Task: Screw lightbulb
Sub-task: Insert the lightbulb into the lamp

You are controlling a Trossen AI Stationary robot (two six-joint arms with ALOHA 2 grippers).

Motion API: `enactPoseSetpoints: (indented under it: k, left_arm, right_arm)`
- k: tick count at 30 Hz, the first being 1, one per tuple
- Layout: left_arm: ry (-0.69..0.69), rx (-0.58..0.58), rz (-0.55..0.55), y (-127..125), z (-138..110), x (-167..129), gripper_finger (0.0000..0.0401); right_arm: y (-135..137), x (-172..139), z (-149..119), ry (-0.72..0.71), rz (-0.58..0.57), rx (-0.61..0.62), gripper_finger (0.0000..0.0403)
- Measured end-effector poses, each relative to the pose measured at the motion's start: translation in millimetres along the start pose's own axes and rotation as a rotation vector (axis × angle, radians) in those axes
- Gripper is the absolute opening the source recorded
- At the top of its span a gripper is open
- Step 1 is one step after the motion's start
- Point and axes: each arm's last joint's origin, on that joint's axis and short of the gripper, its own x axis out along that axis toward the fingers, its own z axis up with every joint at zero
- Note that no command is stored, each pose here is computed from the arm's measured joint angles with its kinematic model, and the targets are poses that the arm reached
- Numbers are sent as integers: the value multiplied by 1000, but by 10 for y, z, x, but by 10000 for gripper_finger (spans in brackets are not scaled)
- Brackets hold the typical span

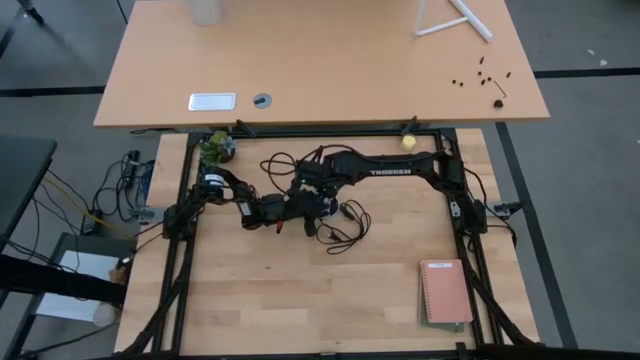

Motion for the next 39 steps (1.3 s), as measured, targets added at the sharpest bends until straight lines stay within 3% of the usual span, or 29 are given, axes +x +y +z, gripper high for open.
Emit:
enactPoseSetpoints:
  k: [8, 19, 23, 30, 33, 39]
  left_arm:
    - [1, -1, 0, -1, 4, 3, 190]
    - [8, -2, -1, -1, -3, 3, 190]
    - [8, -2, -1, -1, -2, 3, 190]
    - [9, -2, -2, -1, -3, 3, 190]
    - [9, -2, -2, -1, -3, 3, 190]
    - [10, -7, -4, -2, -4, 3, 190]
  right_arm:
    - [-1, 15, 8, -20, -21, 19, 295]
    - [1, -172, 6, 27, -27, -157, 360]
    - [5, -363, 27, 46, -35, -222, 364]
    - [4, -504, 96, 22, 10, -466, 363]
    - [-69, -468, 130, 66, 62, -494, 367]
    - [-184, -459, 154, 111, 61, -570, 383]
